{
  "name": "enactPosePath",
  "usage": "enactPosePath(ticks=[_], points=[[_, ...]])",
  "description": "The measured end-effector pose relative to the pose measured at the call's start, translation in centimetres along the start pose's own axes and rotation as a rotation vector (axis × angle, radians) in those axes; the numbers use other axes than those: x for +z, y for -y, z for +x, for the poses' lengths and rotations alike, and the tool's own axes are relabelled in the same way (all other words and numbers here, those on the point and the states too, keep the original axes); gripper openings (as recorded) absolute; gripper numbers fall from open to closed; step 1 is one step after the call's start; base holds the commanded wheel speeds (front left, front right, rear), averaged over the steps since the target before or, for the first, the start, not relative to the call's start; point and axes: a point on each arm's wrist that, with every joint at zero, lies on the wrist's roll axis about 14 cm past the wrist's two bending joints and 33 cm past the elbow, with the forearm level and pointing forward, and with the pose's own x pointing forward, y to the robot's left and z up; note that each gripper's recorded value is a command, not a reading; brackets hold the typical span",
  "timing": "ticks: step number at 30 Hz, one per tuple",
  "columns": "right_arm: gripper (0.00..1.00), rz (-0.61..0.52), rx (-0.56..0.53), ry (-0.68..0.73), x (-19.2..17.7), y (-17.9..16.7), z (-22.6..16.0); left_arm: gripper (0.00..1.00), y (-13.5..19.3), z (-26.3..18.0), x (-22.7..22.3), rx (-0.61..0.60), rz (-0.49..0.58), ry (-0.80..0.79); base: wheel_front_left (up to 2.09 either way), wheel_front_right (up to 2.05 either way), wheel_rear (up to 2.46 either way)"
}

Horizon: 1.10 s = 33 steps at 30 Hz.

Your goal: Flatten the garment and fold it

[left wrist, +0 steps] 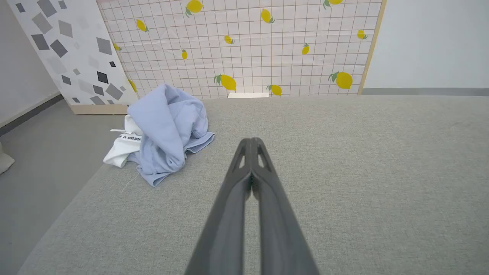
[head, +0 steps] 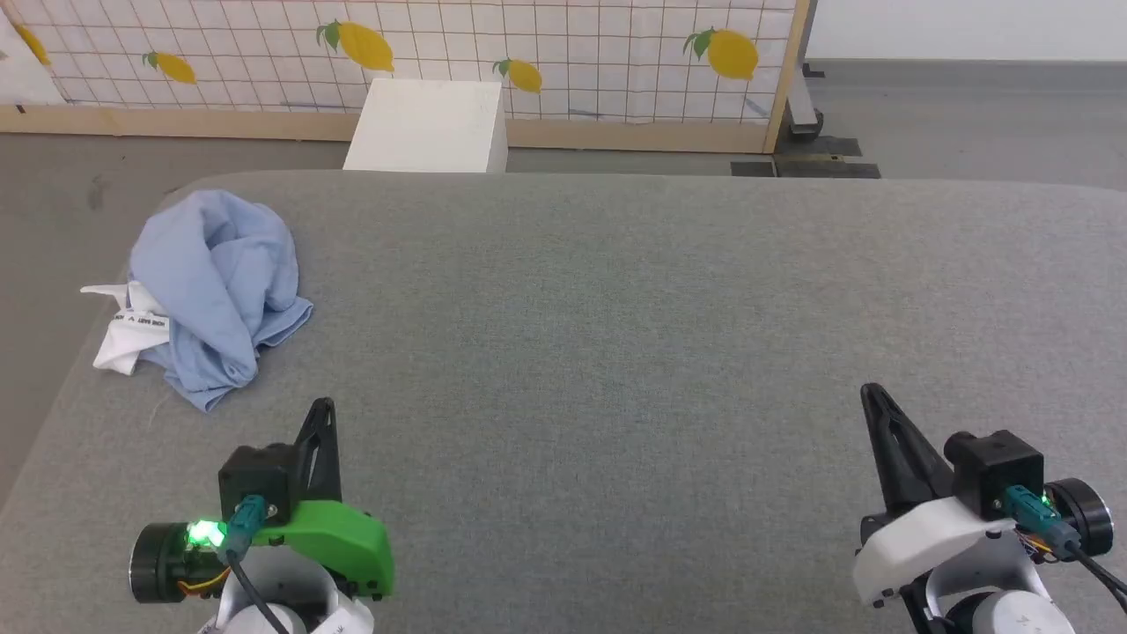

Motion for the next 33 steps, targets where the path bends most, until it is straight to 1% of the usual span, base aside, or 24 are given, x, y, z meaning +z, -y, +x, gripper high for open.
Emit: enactPosePath(ticks=[33], points=[[0.00, 0.000, 0.000, 0.000, 0.01, -0.01, 0.00, 0.00, 0.00, 0.00, 0.00, 0.000, 0.000, 0.000, 0.00, 0.00, 0.00]])
